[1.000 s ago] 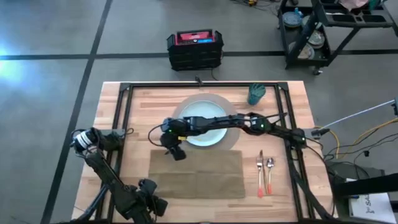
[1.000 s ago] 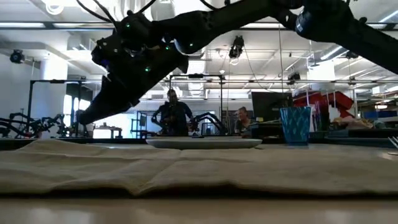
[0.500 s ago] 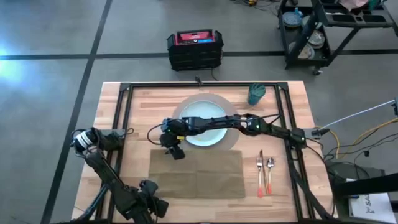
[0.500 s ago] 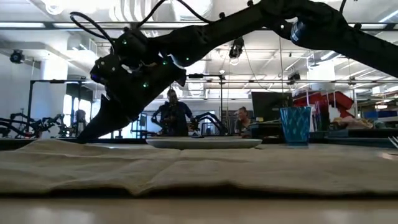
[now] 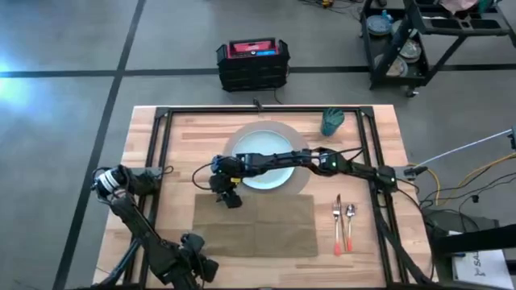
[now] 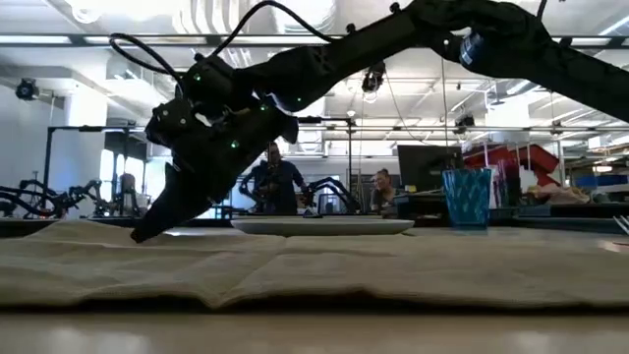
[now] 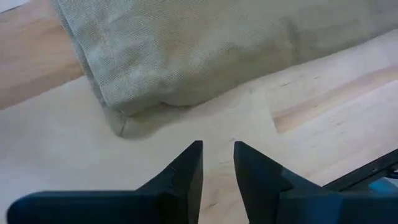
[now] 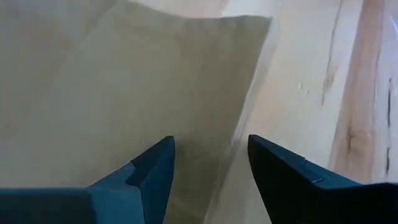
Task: Set table place
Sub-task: Fold the brown table napkin
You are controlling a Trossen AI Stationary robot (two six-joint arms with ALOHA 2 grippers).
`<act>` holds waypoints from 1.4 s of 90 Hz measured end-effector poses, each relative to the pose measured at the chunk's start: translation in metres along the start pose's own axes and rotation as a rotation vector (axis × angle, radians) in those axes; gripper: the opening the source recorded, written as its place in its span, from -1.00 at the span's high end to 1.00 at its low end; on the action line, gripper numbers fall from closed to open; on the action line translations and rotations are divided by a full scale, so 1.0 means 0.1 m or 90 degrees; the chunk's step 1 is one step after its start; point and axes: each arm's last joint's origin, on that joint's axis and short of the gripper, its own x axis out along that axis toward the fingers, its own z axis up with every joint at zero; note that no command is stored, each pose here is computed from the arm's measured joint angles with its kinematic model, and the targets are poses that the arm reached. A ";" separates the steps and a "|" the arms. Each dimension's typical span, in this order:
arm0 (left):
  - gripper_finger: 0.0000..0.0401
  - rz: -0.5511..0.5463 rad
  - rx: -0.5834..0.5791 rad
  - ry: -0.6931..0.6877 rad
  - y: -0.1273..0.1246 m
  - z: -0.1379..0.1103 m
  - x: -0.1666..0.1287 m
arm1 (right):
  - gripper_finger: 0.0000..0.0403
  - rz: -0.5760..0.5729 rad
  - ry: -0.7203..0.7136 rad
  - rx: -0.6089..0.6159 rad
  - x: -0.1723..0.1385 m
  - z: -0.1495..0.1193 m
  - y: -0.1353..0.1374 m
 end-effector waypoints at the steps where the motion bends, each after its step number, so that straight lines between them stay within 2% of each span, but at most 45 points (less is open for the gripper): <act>1: 0.60 0.000 0.001 0.000 0.00 0.00 0.00 | 0.16 0.000 0.000 0.001 0.00 0.00 0.00; 9: 0.59 0.000 0.001 0.000 0.00 0.00 0.00 | 0.39 -0.003 0.001 0.001 0.00 -0.01 0.00; 19: 0.61 0.000 0.001 0.000 0.00 0.00 0.00 | 0.84 0.004 0.004 0.001 0.00 -0.02 0.00; 24: 0.61 0.000 0.001 0.000 0.00 0.00 0.00 | 0.94 0.014 0.007 -0.003 0.00 -0.02 0.01; 41: 0.61 0.000 0.001 0.000 0.00 0.00 0.00 | 0.99 0.020 0.033 0.029 -0.02 -0.05 0.02; 57: 0.60 0.008 0.010 -0.005 0.01 0.01 0.00 | 1.00 -0.005 0.092 0.064 -0.15 -0.07 0.01; 63: 0.61 0.027 0.020 -0.018 0.04 0.02 0.00 | 1.00 -0.008 0.102 0.068 -0.20 -0.06 0.01; 76: 0.61 0.114 0.022 -0.078 0.17 0.12 -0.01 | 1.00 -0.011 0.124 0.071 -0.24 -0.05 0.06; 88: 0.57 0.138 0.000 -0.100 0.11 0.30 0.01 | 1.00 -0.006 0.135 0.068 -0.26 -0.05 0.08; 108: 0.35 0.137 -0.021 -0.104 0.04 0.42 0.03 | 1.00 -0.002 0.136 0.069 -0.26 -0.05 0.09; 126: -0.03 0.136 -0.019 -0.092 0.04 0.41 0.05 | 1.00 0.002 0.141 0.063 -0.26 -0.05 0.10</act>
